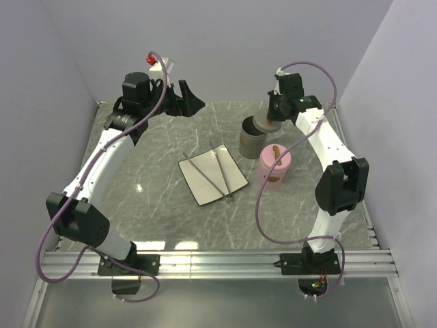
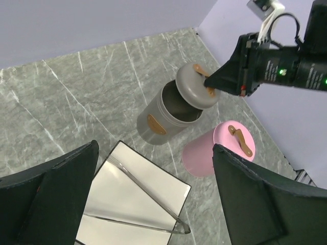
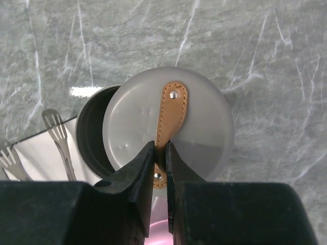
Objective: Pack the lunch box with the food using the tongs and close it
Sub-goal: Close the box lid on the packing box.
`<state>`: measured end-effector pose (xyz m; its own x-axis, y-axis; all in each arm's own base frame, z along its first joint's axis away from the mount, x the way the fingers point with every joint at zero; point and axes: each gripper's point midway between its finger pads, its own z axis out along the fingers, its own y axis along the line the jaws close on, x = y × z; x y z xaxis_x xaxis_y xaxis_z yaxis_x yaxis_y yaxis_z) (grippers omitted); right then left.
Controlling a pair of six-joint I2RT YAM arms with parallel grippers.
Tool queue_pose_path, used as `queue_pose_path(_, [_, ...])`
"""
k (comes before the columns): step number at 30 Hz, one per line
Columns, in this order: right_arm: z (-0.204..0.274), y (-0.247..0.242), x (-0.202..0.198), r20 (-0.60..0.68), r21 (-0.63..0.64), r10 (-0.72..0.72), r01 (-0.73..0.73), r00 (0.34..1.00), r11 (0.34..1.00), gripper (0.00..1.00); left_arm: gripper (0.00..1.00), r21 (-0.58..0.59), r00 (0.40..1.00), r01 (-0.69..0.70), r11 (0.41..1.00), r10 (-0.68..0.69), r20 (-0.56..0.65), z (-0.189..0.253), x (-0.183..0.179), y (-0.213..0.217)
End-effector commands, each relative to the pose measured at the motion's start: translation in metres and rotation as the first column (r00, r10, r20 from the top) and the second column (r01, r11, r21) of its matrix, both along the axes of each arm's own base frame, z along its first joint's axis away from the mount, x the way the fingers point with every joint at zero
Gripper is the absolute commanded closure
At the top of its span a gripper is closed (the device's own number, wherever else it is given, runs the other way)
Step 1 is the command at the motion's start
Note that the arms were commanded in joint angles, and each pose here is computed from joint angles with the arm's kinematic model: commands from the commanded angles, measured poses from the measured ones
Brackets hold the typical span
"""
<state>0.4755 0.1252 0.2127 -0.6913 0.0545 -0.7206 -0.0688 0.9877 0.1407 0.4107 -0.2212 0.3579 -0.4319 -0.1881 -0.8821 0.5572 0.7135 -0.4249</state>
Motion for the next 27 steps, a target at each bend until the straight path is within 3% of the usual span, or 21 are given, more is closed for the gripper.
queue_pose_path(1, [0.059,0.017,-0.003,0.134,0.04,0.159,-0.166,0.978,0.985,1.0,0.01,0.017,0.997,0.019,1.0,-0.02,0.069,0.018,-0.014,0.005])
queue_pose_path(8, [0.054,0.04,-0.009,0.096,0.086,0.287,-0.295,0.953,0.952,1.0,0.01,0.045,0.997,-0.017,0.999,0.014,0.074,0.01,-0.019,0.018])
queue_pose_path(27, [0.009,0.042,-0.001,-0.01,0.001,0.319,-0.319,0.948,0.948,1.0,0.01,0.009,1.0,0.007,1.0,-0.007,0.022,0.009,-0.019,0.033])
